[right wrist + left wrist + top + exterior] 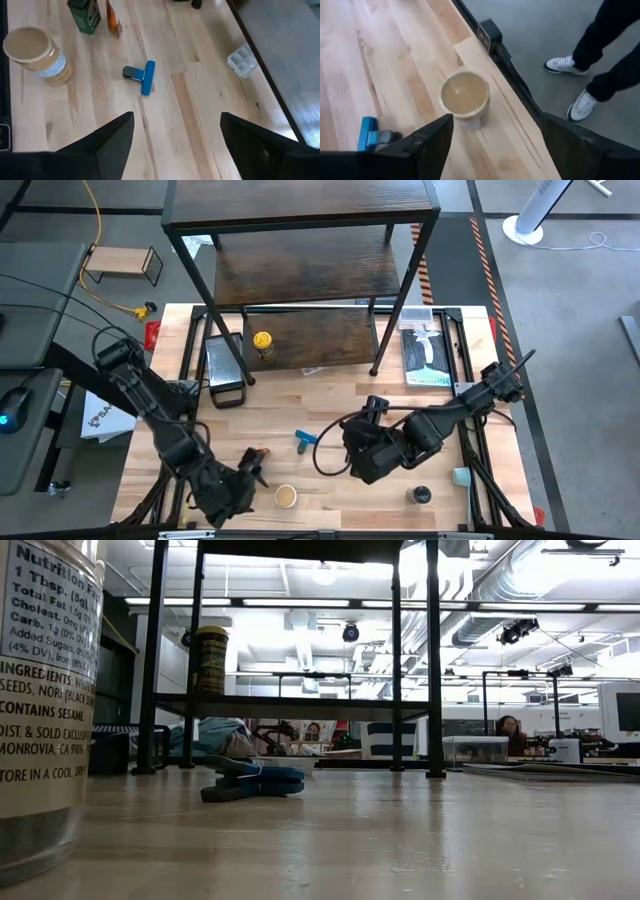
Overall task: Shelf spices
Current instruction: Put the green seasoning can on the shelf
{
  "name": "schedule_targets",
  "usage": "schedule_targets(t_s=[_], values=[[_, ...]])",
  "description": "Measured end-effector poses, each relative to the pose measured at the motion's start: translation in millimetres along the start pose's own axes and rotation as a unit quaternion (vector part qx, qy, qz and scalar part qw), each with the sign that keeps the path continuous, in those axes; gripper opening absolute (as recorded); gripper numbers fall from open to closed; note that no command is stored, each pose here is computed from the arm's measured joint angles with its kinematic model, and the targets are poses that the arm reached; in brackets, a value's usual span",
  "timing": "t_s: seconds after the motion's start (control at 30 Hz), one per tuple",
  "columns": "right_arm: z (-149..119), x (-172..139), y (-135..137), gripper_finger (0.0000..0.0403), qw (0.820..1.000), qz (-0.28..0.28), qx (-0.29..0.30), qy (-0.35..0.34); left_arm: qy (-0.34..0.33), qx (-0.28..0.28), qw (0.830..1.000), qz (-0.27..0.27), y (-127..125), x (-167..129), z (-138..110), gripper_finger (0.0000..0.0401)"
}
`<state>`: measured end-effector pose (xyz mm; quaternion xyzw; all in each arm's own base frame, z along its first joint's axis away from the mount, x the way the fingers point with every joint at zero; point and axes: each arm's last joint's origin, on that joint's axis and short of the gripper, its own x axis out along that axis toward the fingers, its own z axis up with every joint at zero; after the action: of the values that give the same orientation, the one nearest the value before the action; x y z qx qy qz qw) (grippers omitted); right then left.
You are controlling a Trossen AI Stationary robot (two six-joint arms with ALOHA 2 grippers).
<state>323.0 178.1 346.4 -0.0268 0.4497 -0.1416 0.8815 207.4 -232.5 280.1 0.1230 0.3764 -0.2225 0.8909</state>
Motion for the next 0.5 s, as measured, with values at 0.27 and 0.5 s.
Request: schedule_targets(t_s=[0.27,0.5], values=[[1,0,1,0.0291,1.0,0.003,0.002,-0.003,0.006,-0.005,1.0,0.002,5,-5,2,0.0292],[1,0,0,0.0291,1.0,0.003,0.004,-0.005,0.115,-0.017,0.993,0.018,8,-3,-23,0.0292]])
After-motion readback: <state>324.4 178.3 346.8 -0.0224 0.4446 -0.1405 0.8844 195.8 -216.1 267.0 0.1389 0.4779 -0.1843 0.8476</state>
